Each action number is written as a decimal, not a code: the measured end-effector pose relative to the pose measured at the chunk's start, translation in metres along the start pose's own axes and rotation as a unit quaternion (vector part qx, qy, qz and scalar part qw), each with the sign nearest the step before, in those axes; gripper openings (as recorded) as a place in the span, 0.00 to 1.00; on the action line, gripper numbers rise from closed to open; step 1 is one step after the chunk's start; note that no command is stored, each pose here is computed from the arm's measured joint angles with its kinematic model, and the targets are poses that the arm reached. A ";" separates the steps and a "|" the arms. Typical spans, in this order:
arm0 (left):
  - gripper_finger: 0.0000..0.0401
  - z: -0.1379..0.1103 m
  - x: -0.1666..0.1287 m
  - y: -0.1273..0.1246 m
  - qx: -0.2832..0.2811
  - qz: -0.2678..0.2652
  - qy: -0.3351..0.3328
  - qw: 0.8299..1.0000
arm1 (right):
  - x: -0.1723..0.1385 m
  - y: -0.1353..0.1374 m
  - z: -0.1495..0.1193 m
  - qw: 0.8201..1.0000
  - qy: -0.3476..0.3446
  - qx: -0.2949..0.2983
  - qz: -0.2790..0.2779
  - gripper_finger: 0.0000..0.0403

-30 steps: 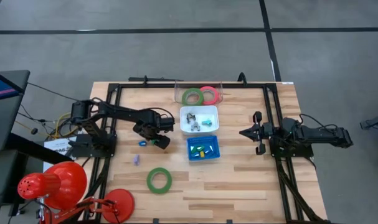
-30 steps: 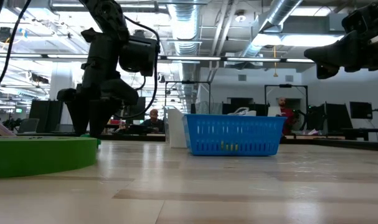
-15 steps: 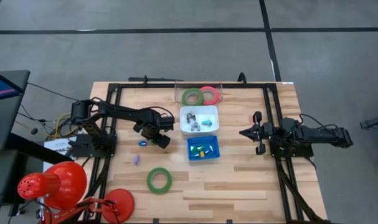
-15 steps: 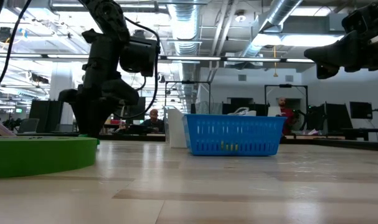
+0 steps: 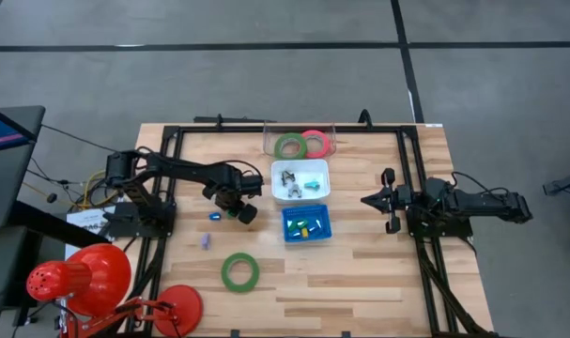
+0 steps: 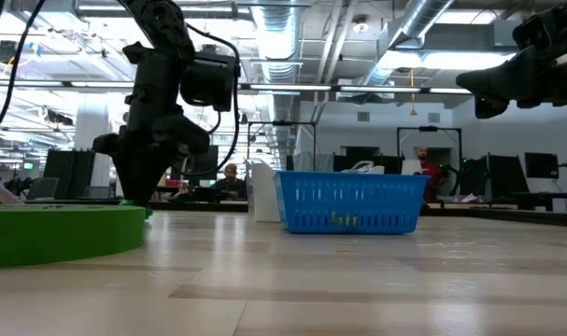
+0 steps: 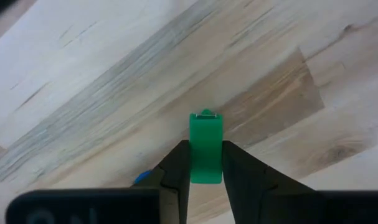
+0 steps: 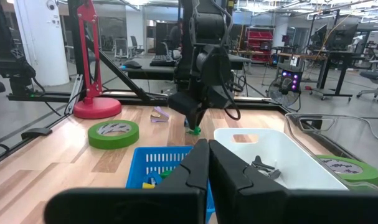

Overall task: Pick and place Stapler, Stapler remover, tape
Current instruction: Put the green stapler into the blue bin

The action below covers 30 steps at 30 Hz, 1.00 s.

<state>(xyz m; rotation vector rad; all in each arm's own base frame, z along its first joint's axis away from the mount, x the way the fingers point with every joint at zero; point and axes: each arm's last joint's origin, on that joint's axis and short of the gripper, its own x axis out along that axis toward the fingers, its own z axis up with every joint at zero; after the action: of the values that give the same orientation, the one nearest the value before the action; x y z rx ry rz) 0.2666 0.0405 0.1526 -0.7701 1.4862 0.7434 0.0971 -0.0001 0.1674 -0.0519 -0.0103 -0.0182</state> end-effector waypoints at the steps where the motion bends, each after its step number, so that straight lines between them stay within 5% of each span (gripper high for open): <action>1: 0.17 0.000 -0.001 0.000 0.000 -0.001 -0.001 1.000 | 0.000 0.000 0.000 1.000 0.000 0.000 0.000 0.00; 14: 0.17 -0.006 -0.045 0.004 0.036 -0.088 -0.092 0.991 | 0.000 0.000 0.000 1.000 0.000 0.000 0.000 0.00; 30: 0.17 0.010 -0.083 -0.017 0.093 -0.244 -0.273 0.926 | 0.000 0.000 0.000 1.000 0.000 0.000 0.000 0.00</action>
<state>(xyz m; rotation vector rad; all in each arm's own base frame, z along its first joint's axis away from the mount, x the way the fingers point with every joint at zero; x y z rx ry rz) 0.2890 0.0424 0.2350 -0.6765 0.7968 0.3806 0.0971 -0.0001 0.1673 -0.0521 -0.0096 -0.0184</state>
